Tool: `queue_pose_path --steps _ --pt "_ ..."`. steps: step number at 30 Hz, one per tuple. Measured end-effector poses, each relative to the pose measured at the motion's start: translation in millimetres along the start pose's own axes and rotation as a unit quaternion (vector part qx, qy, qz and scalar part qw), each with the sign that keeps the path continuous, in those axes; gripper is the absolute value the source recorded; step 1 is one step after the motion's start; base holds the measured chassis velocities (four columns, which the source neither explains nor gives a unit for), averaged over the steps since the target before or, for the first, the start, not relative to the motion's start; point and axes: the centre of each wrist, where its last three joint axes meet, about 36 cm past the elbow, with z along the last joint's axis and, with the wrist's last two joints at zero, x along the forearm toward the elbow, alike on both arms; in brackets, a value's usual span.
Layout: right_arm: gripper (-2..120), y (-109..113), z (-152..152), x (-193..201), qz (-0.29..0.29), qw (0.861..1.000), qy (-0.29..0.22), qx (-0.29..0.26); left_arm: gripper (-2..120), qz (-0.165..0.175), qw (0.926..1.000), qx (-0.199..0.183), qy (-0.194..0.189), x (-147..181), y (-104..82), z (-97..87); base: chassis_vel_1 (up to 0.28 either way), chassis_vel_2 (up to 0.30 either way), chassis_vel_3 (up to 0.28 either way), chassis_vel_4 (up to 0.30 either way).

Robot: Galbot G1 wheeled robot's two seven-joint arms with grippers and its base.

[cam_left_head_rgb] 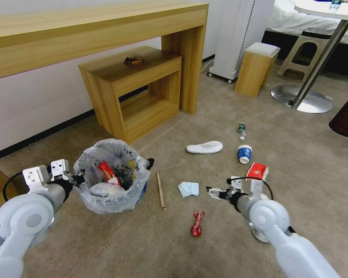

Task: Pick up the trash bin and place the garbage on the floor into it.

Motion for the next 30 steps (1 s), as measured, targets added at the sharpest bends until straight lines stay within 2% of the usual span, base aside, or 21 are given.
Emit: queue_pose_path --steps 15,23,30 --pt "100 30 27 -42 -0.001 0.998 0.061 -0.023 0 -0.005 1.0 0.003 0.002 0 4.4 1.5 0.0 0.0 0.0 0.0" --pt "100 31 50 -62 0.024 0.996 0.085 -0.009 0 -0.006 1.0 0.003 0.002 0 4.7 1.8 0.0 0.0 0.0 0.0" --pt "100 29 59 -72 0.043 0.995 0.091 -0.001 0 -0.006 1.0 0.003 0.002 1 3.9 2.9 0.0 0.0 0.0 0.0"
